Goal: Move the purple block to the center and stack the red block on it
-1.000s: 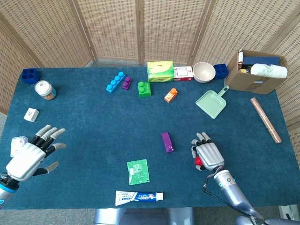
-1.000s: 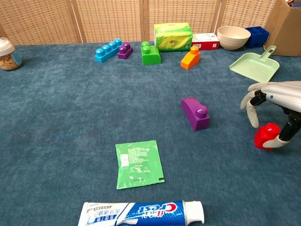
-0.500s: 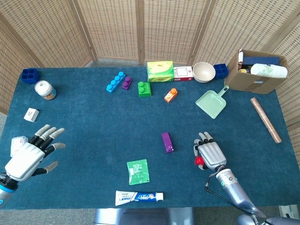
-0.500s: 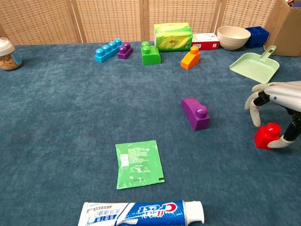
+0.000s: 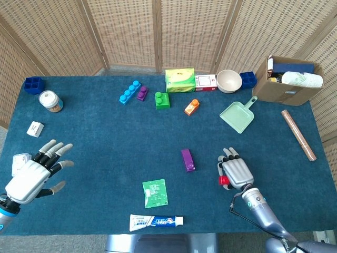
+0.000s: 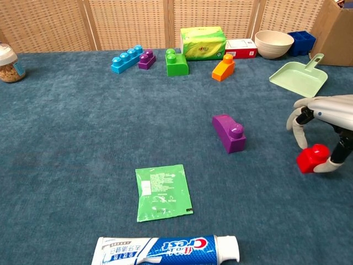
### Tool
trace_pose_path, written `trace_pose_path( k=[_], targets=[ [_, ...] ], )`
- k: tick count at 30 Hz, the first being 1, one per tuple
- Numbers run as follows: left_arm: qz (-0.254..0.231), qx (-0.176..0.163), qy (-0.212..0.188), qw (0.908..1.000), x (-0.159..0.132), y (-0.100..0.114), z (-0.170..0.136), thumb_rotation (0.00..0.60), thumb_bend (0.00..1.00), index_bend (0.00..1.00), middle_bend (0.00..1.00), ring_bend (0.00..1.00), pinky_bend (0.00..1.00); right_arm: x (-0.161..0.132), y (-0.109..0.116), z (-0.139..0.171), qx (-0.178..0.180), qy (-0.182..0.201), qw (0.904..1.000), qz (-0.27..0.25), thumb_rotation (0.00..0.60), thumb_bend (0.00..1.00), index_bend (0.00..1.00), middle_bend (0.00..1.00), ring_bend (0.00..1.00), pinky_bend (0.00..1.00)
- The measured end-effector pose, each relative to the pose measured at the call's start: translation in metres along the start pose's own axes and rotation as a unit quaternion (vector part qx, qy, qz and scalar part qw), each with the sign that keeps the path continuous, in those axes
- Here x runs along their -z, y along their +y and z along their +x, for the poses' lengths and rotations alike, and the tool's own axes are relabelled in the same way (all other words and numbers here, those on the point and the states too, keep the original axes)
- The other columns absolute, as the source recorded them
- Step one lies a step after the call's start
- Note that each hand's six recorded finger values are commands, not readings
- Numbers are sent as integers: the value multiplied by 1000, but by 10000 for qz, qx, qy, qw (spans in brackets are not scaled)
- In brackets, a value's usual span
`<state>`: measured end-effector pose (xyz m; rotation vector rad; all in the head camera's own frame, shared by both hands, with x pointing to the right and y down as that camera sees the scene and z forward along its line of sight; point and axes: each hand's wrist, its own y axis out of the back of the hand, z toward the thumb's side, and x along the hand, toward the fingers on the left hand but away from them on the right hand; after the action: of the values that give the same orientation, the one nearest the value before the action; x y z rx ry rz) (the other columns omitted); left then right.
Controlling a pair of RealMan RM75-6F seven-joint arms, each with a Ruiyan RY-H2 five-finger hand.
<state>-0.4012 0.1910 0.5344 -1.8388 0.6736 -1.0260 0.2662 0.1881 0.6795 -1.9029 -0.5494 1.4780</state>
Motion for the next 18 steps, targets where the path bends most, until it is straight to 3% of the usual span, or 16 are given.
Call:
trace_pose_path(
  k=[7,18],
  targets=[
    [2,3,-1,10000,0,-1,0,600,330,317,23,0,0,-2,3,0,36,16,10000,-29,600,134,615,291,69,46],
    [77,-43,-19,10000,-1,5,-1,600,329,316,23,0,0,-11,30,6,234,172,9991,-309,600,136,615,295,73,46]
  ],
)
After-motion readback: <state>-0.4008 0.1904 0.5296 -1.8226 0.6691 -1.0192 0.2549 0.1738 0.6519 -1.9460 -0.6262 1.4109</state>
